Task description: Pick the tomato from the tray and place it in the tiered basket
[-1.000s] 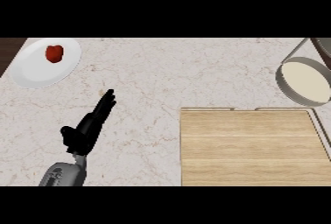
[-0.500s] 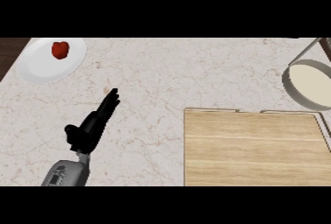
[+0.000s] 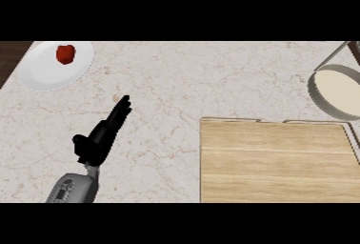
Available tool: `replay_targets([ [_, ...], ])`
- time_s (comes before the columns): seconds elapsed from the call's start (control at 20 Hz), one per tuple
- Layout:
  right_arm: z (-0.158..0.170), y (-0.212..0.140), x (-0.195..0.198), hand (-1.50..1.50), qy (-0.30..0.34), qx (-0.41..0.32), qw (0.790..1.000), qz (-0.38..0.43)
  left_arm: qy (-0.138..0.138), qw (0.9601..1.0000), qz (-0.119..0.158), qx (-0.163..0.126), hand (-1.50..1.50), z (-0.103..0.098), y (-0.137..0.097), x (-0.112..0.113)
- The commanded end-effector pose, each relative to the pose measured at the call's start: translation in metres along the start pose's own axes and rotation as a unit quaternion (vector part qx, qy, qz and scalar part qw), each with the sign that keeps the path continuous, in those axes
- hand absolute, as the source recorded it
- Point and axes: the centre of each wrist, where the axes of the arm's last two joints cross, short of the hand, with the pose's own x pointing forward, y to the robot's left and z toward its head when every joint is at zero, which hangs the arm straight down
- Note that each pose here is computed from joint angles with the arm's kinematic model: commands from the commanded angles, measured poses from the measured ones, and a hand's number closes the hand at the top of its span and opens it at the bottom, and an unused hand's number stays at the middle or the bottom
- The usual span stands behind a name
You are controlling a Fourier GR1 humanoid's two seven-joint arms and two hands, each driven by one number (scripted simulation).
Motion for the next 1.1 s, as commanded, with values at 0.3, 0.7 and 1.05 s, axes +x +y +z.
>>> replay_targets([
  [0.3, -0.01, 0.041, 0.028, 1.5, 0.0, 0.049, 0.997, -0.059, -0.003, 0.9999, 0.003, 0.009, 0.0, 0.007, -0.003, -0.008],
  [0.7, -0.016, 0.057, 0.014, -1.5, 0.132, 0.133, 0.962, -0.197, -0.005, 1.0, -0.003, 0.001, 0.0, 0.0, 0.003, -0.002],
  [1.05, -0.015, 0.054, 0.019, -1.5, 0.116, 0.082, 0.954, -0.262, 0.004, 1.0, 0.001, 0.004, 0.0, 0.015, 0.024, -0.004],
])
